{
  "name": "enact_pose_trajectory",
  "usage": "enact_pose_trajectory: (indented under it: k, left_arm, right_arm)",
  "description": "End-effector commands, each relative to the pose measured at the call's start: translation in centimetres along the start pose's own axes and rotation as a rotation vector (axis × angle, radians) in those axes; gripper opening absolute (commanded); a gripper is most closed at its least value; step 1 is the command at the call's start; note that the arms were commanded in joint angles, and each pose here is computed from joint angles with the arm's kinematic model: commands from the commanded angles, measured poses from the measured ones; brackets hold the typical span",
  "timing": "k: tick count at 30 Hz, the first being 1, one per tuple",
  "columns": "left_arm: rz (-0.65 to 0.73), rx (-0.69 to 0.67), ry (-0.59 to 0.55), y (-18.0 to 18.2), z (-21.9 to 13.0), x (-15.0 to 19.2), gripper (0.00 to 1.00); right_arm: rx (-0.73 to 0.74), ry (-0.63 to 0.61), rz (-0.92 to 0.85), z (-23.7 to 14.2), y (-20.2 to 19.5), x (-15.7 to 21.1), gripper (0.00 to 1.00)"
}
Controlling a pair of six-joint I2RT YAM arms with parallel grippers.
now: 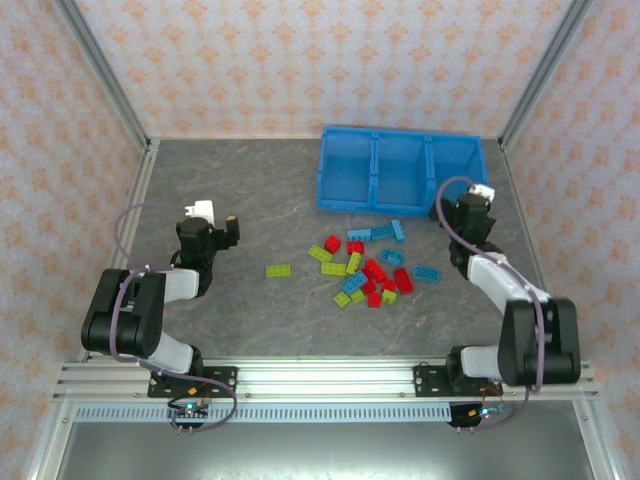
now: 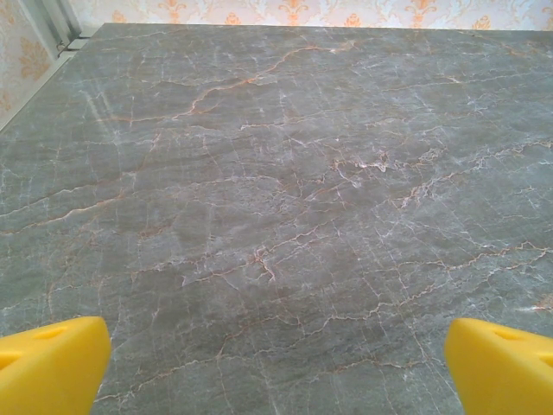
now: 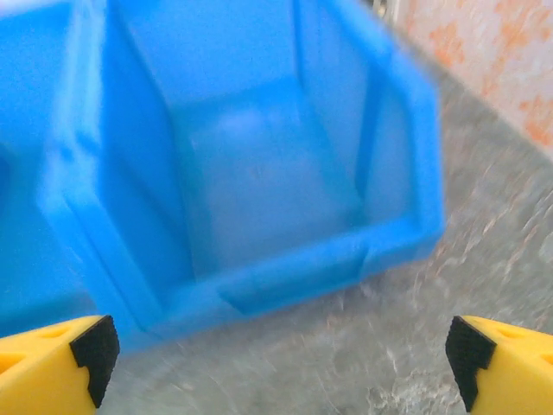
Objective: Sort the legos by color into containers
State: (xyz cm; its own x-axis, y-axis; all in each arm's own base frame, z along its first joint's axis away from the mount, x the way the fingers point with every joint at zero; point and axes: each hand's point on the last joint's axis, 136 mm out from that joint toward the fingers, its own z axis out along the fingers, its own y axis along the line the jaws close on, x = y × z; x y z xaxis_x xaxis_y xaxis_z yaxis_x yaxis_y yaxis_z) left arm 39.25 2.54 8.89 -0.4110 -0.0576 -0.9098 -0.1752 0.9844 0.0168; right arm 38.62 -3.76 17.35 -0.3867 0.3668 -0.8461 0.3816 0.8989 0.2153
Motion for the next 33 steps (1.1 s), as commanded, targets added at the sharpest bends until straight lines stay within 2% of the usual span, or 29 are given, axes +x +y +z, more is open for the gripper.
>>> enact_pose_trajectory:
  k: [1,5,7,9,11,14,17,21,25,27,30,33]
  left_arm:
    - [0.007,0.005,-0.018,-0.2,0.0,-0.5,1.0]
    - [0.011,-0.01,-0.023,-0.1,-0.1,-0.6,1.0]
    - [0.048,-0.069,-0.014,-0.2,-0.6,-1.6,1.0]
    - [0.107,-0.026,0.022,-1.7,-1.3,-2.4,1.0]
    - [0.157,0.08,0.06,-4.2,-2.5,-3.5,1.0]
    - [0.137,0.144,0.142,-6.8,-5.0,-5.3,1.0]
    - [0.15,0.174,0.196,-9.6,-8.0,-7.1,1.0]
    - [0.181,0.295,0.2,-14.6,-11.8,-8.0,1.0]
    - [0.127,0.376,0.193,-17.8,-14.0,-8.3,1.0]
    - [0.134,0.391,0.196,-18.6,-14.4,-8.0,1.0]
    - [0.143,0.411,0.219,-19.4,-14.3,-7.1,1.0]
    - [0.163,0.429,0.228,-19.9,-14.1,-6.9,1.0]
  right_arm:
    - [0.099,0.326,0.152,-4.8,-2.1,5.3,1.0]
    - [-0.025,0.633,0.155,-9.1,0.4,9.2,0.99]
    - [-0.054,0.711,0.078,-10.5,1.1,9.9,0.99]
    - [-0.067,0.781,0.006,-11.5,1.4,10.1,0.99]
    - [-0.068,0.87,-0.039,-11.7,1.9,10.7,0.99]
    - [-0.079,0.957,-0.057,-11.7,2.9,11.6,0.99]
    - [-0.07,0.981,-0.056,-11.0,3.4,12.6,0.99]
    - [-0.038,0.992,-0.109,-9.6,3.7,13.8,0.99]
    - [0.008,0.979,-0.155,-8.0,3.8,14.3,0.98]
    - [0.015,0.931,-0.151,-6.7,4.2,13.8,0.98]
    - [-0.013,0.84,-0.176,-4.2,5.4,12.4,0.92]
    - [-0.051,0.793,-0.234,-1.7,6.4,12.2,0.76]
